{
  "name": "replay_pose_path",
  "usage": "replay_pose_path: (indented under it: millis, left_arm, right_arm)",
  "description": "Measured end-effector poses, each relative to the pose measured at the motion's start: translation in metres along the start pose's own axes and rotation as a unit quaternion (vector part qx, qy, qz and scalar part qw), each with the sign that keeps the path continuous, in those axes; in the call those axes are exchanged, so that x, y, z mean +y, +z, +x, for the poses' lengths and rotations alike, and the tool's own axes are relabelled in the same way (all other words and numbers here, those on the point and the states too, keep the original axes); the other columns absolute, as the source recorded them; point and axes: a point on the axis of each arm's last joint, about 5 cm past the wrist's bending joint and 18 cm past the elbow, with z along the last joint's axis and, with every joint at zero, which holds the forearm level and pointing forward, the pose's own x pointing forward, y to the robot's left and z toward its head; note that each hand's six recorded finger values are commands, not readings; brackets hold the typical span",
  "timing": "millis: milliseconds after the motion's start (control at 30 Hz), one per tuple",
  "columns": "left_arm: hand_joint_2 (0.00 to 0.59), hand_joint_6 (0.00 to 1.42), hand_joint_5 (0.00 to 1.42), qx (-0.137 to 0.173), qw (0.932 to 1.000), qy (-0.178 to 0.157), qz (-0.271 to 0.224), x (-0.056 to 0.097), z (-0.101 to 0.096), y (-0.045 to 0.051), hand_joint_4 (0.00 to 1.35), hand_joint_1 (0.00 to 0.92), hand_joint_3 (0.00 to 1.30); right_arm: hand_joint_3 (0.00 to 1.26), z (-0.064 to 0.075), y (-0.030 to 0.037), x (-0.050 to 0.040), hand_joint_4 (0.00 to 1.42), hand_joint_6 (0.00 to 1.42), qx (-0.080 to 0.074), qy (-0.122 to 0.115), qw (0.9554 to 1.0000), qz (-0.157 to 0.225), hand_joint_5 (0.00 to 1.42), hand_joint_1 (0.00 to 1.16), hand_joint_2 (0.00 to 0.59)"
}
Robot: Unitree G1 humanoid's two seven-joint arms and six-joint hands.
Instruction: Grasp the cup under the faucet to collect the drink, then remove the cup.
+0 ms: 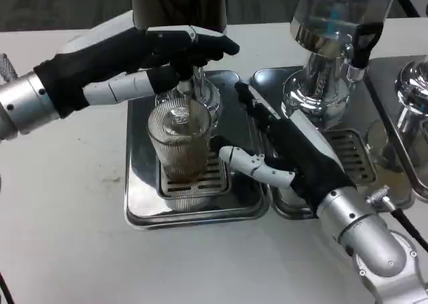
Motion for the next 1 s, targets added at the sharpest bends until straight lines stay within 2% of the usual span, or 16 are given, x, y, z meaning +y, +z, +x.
replay_pose_path:
  millis: [200,533,833,1000]
  left_arm:
    - [0.053,0.20,0.17,-0.002,1.0000,0.000,0.007,-0.002,0.000,0.0007,0.16,0.000,0.26]
    - [0.052,0.20,0.17,0.000,0.9999,0.002,0.013,-0.003,-0.002,0.0016,0.16,0.000,0.26]
    - [0.055,0.20,0.17,0.001,0.9998,0.003,0.019,-0.003,-0.004,0.0032,0.16,0.000,0.26]
    - [0.056,0.20,0.17,0.000,0.9998,0.002,0.021,-0.003,-0.005,0.0037,0.16,0.000,0.26]
  right_arm:
    - [0.00,0.003,0.0010,-0.0012,0.00,0.00,-0.002,0.001,1.0000,0.002,0.00,0.52,0.245]
    - [0.00,0.009,-0.0001,-0.0018,0.00,0.00,0.002,0.005,1.0000,0.004,0.00,0.52,0.245]
    - [0.00,0.015,-0.0041,-0.0006,0.00,0.00,0.012,0.012,0.9998,0.014,0.00,0.52,0.245]
    - [0.00,0.019,-0.0048,0.0010,0.00,0.00,0.012,0.015,0.9996,0.019,0.00,0.52,0.245]
